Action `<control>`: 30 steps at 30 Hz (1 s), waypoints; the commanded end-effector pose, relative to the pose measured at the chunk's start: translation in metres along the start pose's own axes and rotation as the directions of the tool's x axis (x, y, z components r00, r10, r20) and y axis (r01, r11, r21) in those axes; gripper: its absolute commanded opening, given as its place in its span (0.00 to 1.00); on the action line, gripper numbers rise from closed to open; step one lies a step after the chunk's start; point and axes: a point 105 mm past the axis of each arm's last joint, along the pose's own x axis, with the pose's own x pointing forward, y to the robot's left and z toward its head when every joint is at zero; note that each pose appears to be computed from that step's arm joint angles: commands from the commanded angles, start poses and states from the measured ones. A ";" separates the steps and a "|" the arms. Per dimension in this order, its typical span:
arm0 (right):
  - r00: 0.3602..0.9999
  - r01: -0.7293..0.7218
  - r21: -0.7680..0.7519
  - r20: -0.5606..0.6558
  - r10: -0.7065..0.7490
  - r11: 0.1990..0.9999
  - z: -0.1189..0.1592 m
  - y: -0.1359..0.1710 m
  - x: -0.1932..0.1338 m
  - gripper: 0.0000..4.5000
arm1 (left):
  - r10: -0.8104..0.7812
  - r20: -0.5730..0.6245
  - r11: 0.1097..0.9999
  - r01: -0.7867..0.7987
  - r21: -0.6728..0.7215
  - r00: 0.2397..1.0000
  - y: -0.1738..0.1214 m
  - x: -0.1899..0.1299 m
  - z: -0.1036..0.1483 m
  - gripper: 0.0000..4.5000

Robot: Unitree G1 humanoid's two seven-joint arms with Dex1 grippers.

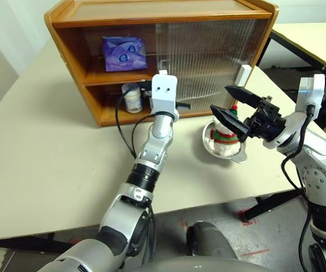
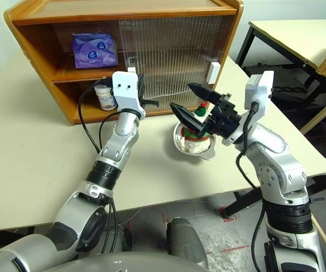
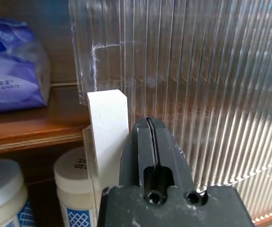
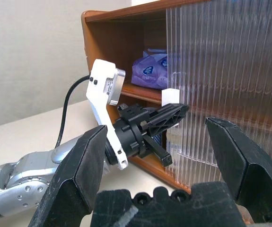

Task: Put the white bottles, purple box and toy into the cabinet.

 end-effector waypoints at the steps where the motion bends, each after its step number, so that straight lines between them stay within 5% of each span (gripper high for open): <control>1: 1.000 -0.003 -0.010 0.014 0.003 1.000 0.003 -0.001 0.000 1.00 | 0.055 -0.005 0.998 -0.055 -0.019 0.999 0.003 0.001 -0.001 0.00; 30: 0.999 -0.021 -0.003 0.026 0.021 1.000 0.001 -0.004 0.006 1.00 | 0.292 -0.002 0.956 -0.291 0.044 0.956 0.064 -0.015 0.010 0.00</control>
